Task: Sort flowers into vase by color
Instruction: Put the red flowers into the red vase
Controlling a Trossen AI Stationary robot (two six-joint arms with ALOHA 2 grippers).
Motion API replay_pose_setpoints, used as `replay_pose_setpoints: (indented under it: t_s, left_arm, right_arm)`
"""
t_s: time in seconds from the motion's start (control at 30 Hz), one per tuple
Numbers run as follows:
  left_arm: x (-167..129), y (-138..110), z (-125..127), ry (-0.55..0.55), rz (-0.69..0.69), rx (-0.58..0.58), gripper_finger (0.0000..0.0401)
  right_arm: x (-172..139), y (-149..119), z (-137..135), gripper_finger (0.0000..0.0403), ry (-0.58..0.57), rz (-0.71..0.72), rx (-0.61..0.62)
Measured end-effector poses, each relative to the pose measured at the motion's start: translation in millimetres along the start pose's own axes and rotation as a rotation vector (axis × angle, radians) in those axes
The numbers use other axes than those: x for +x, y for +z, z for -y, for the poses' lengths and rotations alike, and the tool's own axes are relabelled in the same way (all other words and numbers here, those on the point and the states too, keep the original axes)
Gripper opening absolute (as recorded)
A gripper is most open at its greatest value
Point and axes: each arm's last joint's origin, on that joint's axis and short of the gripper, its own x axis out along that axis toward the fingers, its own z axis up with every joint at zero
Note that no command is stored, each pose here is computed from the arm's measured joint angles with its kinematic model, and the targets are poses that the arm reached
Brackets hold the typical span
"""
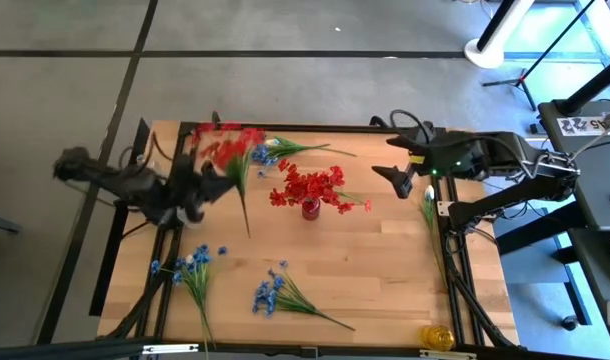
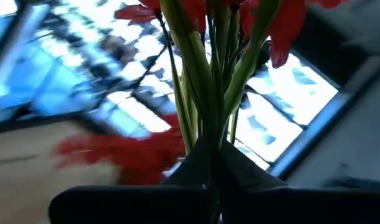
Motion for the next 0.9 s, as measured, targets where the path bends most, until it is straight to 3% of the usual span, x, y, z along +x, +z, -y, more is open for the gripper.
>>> replay_pose_setpoints:
  t_s: [0.23, 0.43, 0.53, 0.7, 0.9]
  left_arm:
    - [3, -36, 45, -0.214, -0.014, 0.176, 0.0000]
    - [10, -86, 56, -0.293, -0.145, 0.499, 0.0006]
    - [17, -101, 60, -0.281, -0.166, 0.604, 0.0009]
    - [43, -125, 58, -0.169, -0.192, 0.786, 0.0011]
    - [87, -134, 49, -0.070, -0.117, 0.798, 0.0012]
  right_arm:
    - [-2, 20, -6, 0.0395, 0.050, 0.196, -0.120]
    - [-7, 35, -9, 0.0395, 0.063, 0.348, -0.069]
    - [-9, 40, -9, 0.0395, 0.051, 0.400, -0.111]
    - [-12, 46, -9, 0.0395, 0.021, 0.467, -0.113]
    - [-11, 47, -11, 0.0395, 0.041, 0.478, -0.112]
